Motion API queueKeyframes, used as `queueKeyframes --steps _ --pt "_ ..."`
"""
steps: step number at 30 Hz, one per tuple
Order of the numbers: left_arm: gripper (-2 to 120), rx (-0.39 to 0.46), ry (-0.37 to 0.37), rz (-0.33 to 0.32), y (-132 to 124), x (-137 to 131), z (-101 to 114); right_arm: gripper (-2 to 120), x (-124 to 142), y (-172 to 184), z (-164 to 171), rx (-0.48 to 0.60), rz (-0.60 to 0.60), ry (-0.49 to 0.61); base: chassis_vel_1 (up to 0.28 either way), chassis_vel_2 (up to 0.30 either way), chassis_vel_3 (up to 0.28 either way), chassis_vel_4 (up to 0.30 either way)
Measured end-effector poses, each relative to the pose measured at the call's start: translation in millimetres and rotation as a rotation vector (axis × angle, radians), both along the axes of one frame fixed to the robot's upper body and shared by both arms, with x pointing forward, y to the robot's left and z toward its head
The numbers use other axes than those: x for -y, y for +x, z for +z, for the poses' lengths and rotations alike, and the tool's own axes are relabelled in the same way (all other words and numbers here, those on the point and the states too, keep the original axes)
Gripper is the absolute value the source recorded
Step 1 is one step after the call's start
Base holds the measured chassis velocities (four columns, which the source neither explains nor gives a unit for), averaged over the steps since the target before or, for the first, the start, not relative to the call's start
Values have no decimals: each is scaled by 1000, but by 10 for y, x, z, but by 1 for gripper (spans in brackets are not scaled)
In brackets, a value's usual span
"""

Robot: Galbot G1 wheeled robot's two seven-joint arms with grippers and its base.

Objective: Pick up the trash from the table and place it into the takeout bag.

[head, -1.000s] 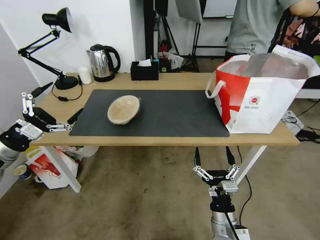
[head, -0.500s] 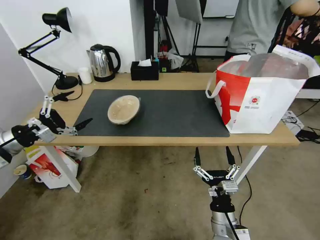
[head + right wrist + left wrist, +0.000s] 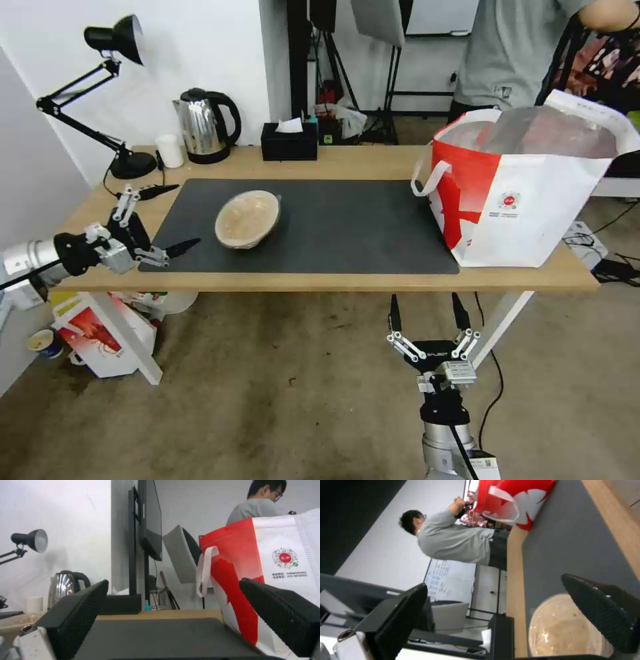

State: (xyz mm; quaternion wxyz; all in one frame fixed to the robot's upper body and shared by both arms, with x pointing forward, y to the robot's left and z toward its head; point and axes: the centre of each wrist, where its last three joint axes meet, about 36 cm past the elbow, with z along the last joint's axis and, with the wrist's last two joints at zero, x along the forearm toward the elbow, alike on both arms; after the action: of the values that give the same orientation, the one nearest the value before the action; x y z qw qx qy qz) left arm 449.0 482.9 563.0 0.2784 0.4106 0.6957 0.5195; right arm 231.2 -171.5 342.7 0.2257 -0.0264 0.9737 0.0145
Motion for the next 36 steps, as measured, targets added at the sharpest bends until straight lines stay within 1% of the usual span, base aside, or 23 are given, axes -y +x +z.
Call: queueKeyframes --steps 6,9,13,22,36 --pt "100 -28 22 -20 120 19 -16 100 0 0 0 0 0 0 0 0 0 0" --pt "100 -50 37 -26 227 -26 0 100 0 0 0 0 0 0 0 0 0 0" --pt "100 -67 45 -28 303 -56 -4 100 0 0 0 0 0 0 0 0 0 0" --pt "100 -89 56 -26 361 -91 -42 100 0 0 0 0 0 0 0 0 0 0" --pt "100 -94 69 -28 404 -96 -26 100 0 0 0 0 0 0 0 0 0 0"
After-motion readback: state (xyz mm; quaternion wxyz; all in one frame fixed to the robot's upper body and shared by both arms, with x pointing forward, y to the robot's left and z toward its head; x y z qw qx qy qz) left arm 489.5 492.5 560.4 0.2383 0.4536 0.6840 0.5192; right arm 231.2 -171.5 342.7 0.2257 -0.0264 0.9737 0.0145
